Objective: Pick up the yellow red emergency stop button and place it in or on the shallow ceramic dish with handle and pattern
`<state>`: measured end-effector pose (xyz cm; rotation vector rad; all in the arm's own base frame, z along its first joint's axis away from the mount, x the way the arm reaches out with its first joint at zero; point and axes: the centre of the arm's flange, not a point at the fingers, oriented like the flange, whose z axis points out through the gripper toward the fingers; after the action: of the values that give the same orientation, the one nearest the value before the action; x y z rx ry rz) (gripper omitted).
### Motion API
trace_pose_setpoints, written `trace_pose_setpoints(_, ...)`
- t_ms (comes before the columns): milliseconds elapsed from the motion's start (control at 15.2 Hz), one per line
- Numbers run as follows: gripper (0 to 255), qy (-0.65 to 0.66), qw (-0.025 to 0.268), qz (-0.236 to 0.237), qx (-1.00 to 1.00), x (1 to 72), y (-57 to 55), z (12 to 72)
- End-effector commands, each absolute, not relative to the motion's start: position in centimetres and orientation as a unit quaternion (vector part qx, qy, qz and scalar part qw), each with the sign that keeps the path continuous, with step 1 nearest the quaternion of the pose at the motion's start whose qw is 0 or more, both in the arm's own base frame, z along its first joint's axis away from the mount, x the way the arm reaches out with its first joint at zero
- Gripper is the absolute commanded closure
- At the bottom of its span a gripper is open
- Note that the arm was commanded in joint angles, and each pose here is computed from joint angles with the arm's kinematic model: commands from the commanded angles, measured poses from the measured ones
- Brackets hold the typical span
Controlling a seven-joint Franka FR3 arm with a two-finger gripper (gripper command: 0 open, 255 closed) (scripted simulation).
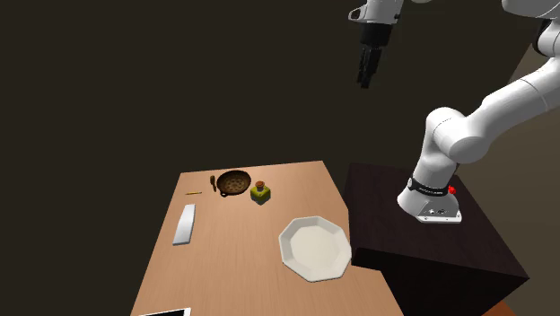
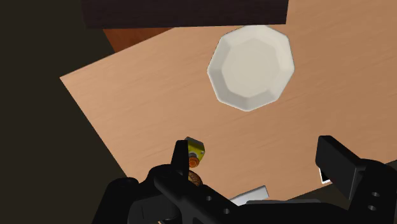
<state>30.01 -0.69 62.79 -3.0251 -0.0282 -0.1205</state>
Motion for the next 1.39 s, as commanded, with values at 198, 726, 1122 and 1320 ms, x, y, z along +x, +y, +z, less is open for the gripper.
trace_pose_setpoints(198,0,-0.003,0.054,-0.042,-0.998,32.2,-0.3,59.5)
trace_pose_setpoints(726,0,0.015,0.045,-0.047,-0.998,38.0,0.5,50.9)
trace_pose_setpoints(1122,0,0.028,0.038,-0.052,-0.998,42.4,0.8,44.4)
trace_pose_setpoints(1320,0,0.034,0.035,-0.054,-0.997,44.7,0.9,41.2)
